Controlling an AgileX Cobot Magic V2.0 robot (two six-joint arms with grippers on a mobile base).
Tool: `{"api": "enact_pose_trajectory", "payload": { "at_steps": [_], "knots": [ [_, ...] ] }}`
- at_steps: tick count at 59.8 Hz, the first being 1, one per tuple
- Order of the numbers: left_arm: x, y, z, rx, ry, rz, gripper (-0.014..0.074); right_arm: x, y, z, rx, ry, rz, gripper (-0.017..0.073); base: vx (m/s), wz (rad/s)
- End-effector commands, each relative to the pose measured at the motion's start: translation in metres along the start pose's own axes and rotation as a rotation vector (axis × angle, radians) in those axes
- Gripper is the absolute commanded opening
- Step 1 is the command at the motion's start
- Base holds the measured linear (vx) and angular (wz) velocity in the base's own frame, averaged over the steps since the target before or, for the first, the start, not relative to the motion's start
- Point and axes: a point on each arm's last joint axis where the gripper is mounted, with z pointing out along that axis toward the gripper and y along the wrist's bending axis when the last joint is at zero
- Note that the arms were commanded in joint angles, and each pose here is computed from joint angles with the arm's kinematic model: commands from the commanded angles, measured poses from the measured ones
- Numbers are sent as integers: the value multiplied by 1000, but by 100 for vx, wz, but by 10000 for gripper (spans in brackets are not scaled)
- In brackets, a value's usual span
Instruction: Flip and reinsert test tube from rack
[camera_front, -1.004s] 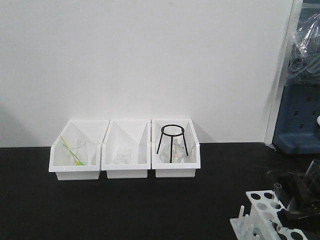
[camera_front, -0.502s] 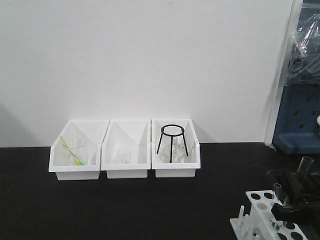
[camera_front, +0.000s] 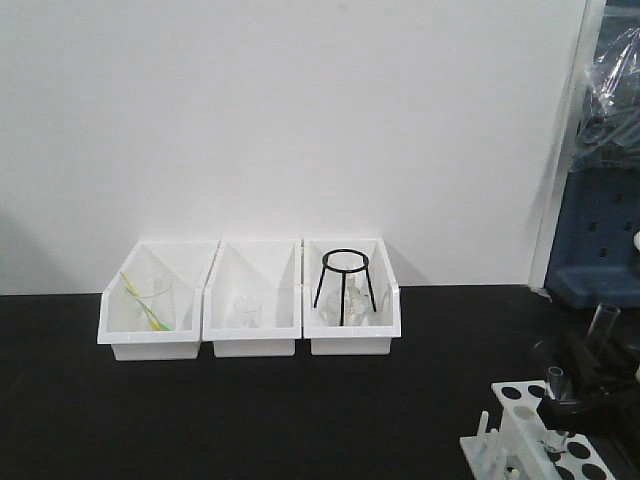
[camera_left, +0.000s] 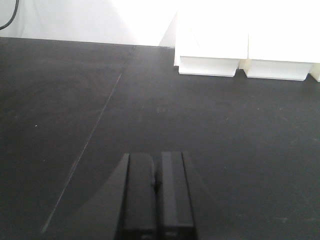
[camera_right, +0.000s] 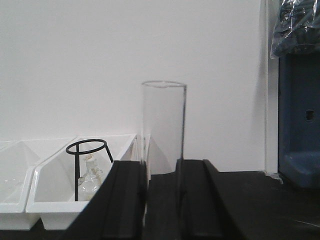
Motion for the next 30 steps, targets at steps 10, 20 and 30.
{"api": "enact_pose_trajectory", "payload": {
  "at_steps": [10,20,30],
  "knots": [
    [-7,-1,0,19,-82,-3,-6,-13,2,6,-40,-183,-17,-8,0,0],
    [-7,-1,0,19,-82,-3,-6,1,3,9,-67,-135,-21,-8,0,0],
    [-7,-1,0,19,-82,-3,-6,17,2,12,-64,-82,-14,-8,0,0]
  ]
}}
